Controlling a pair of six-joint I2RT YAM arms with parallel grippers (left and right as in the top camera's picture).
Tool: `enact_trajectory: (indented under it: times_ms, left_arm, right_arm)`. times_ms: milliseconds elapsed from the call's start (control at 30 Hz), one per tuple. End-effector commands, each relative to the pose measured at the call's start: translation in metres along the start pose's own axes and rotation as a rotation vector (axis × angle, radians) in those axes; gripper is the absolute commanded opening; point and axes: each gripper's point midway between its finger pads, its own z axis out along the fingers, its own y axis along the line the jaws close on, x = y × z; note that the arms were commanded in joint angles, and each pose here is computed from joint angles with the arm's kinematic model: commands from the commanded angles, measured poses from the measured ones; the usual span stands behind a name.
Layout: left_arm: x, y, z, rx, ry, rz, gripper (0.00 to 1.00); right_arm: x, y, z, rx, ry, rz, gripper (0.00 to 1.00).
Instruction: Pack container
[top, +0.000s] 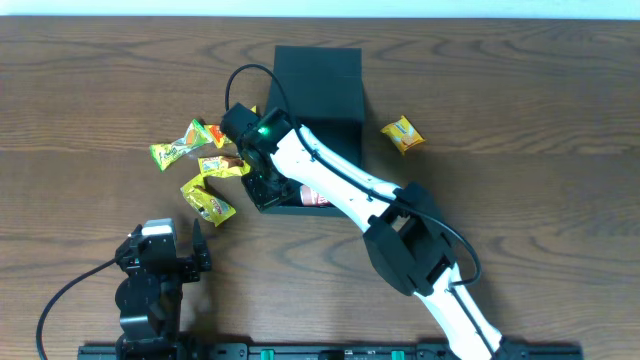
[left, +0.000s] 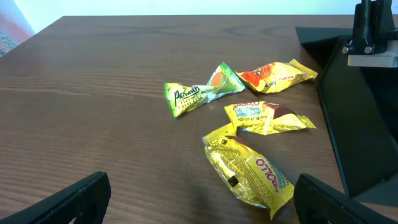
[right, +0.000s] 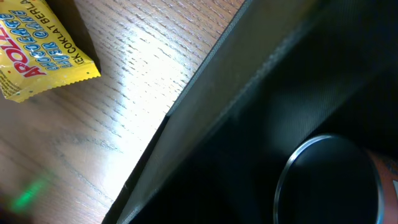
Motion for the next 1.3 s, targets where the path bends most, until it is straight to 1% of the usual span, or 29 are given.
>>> enact_trajectory:
  times_ms: [0,233,367,467,600,800,967,1100,1267]
  left_arm:
    - [0.009,0.001,0.003,-0.006,0.019,-0.016,0.95]
    - [0.009,0.001,0.003,-0.006,0.019,-0.016,0.95]
    - [0.009,0.001,0.003,-0.006,0.019,-0.016,0.95]
    - [0.009,0.001,0.003,-0.006,0.019,-0.016,0.95]
    - [0.009,0.001,0.003,-0.006,0.019,-0.016,0.95]
    - [0.009,0.001,0.003,-0.006,0.019,-0.016,0.95]
    - [0.009,0.001,0.003,-0.006,0.019,-0.016,0.95]
    - [0.009,0.001,0.003,-0.006,0.019,-0.016,0.95]
    - [0.009,0.001,0.003,-0.006,0.019,-0.016,0.95]
  right_arm:
    - [0.008,0.005,0.006,-0.009,0.033,-0.021,0.01]
    - [-0.006,0.005,-0.008,-0.02,-0.019,-0.013,0.02]
    - [-0.026,0.005,-0.037,-0.025,-0.102,-0.009,0.02]
    - [-0.042,-0.016,-0.069,0.088,-0.192,0.007,0.02]
    - [-0.051,-0.052,-0.094,0.234,-0.249,0.047,0.01]
    - [-0.049,-0.106,-0.09,0.27,-0.205,0.171,0.01]
    - [-0.043,-0.14,-0.078,0.301,-0.166,0.252,0.01]
    - [-0.036,-0.153,-0.063,0.308,-0.126,0.301,0.02]
    - [-0.031,-0.155,-0.043,0.315,-0.1,0.296,0.01]
